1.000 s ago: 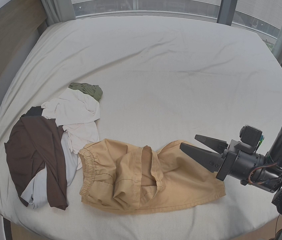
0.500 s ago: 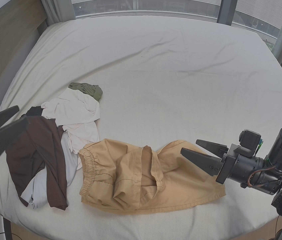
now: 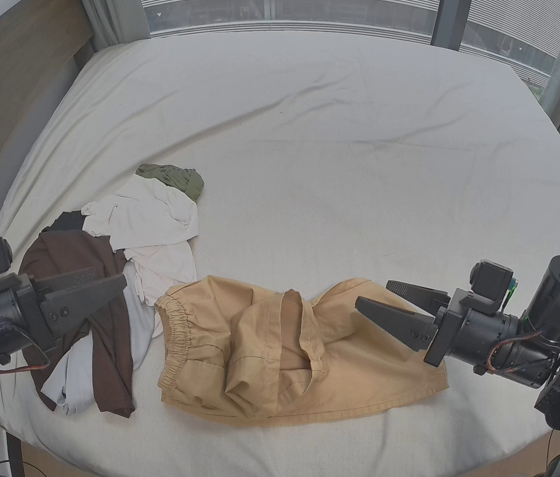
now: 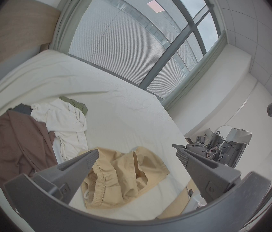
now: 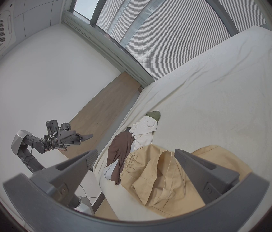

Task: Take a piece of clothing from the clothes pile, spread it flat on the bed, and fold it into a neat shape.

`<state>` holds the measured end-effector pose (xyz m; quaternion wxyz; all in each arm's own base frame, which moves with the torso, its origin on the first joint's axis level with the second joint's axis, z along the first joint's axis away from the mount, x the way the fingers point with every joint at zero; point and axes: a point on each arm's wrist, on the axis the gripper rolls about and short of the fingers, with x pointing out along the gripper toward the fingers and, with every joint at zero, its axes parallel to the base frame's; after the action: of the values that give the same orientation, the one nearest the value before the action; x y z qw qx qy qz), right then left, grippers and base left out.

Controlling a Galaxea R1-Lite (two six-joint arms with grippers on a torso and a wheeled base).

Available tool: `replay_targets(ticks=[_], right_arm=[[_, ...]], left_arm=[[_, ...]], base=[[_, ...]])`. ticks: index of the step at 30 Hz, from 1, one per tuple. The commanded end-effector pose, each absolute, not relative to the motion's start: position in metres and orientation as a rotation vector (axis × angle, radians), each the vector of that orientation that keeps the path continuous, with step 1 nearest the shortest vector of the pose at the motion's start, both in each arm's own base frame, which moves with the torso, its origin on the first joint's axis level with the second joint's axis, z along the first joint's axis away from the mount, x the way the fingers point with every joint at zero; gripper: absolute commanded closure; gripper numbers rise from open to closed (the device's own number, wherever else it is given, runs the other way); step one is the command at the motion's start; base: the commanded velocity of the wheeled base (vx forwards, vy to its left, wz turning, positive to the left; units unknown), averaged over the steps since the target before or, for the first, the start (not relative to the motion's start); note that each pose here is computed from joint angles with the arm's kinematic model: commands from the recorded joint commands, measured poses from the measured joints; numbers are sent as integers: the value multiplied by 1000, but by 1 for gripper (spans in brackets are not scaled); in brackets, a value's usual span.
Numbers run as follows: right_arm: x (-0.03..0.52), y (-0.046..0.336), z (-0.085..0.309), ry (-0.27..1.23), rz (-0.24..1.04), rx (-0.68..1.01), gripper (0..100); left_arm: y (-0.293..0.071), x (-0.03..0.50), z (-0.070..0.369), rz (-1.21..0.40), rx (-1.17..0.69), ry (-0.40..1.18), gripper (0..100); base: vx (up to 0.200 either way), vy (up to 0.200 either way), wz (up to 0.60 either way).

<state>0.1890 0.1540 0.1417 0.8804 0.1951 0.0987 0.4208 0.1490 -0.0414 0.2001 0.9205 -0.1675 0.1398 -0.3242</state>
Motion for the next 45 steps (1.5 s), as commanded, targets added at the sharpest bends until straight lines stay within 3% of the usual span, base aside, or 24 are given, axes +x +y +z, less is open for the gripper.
replay_targets(ticks=[1, 27, 45], right_arm=[[194, 158, 132, 234, 869, 402, 0], [202, 162, 121, 225, 862, 404, 0], [206, 159, 119, 228, 843, 399, 0]], left_arm=[[-42, 153, 184, -659, -358, 365, 0], [-43, 197, 125, -630, -426, 652, 0], [-47, 226, 91, -621, -438, 684, 0]], base=[[0, 0, 0], [0, 0, 0], [0, 0, 0]])
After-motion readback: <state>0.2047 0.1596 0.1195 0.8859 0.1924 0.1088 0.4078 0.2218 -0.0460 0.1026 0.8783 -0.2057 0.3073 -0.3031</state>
